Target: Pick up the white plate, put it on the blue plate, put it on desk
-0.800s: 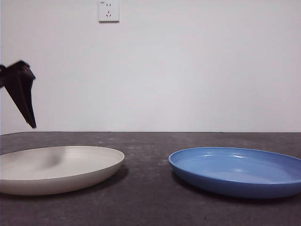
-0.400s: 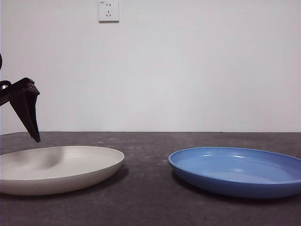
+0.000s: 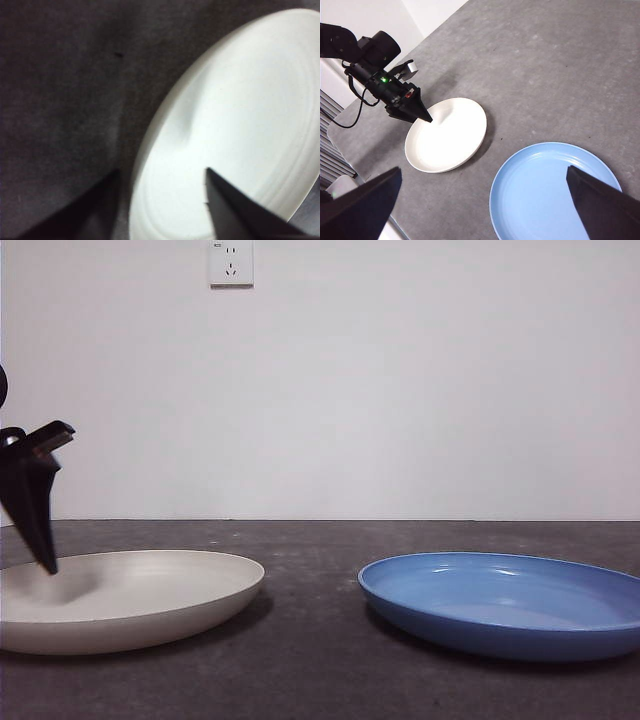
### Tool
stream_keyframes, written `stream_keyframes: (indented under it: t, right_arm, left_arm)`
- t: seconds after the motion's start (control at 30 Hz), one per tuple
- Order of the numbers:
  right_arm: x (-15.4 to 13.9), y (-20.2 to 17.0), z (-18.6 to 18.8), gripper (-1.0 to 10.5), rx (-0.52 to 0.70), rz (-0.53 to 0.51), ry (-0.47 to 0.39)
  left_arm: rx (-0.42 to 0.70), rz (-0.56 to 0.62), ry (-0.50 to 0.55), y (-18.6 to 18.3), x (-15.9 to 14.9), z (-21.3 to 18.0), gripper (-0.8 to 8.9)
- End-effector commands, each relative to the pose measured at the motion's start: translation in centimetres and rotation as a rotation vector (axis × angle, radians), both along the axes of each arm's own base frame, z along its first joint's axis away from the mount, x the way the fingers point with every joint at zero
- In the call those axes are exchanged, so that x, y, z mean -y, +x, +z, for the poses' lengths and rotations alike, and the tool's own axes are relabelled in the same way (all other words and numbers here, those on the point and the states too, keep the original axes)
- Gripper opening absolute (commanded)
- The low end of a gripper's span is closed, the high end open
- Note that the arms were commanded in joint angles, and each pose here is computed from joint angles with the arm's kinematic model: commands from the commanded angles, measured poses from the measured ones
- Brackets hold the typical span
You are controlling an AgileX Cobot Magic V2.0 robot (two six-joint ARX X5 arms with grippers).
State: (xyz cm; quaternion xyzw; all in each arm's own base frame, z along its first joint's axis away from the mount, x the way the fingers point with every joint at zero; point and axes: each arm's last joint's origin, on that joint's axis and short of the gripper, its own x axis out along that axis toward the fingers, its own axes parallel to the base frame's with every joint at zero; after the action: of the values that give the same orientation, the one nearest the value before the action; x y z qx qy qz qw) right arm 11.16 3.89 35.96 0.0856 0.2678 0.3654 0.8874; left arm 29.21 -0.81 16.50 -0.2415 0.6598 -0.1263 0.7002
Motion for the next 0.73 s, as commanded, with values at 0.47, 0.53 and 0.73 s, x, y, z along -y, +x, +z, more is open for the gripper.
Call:
stream_keyframes:
  t: [0.47, 0.53, 0.73]
  right_arm:
    - [-0.1, 0.0, 0.6, 5.9, 0.023, 0.008, 0.002]
    - [0.0, -0.2, 0.6, 5.9, 0.022, 0.008, 0.002]
    - [0.2, -1.3, 1.3, 5.9, 0.029, -0.012, 0.002]
  left_arm:
    - [0.017, 0.002, 0.047, 0.7, -0.2, 0.9, 0.07]
    - [0.034, -0.006, 0.046, 0.8, 0.1, 2.0, 0.08]
    - [0.082, -0.006, -0.023, 0.9, 1.4, 6.2, 0.09]
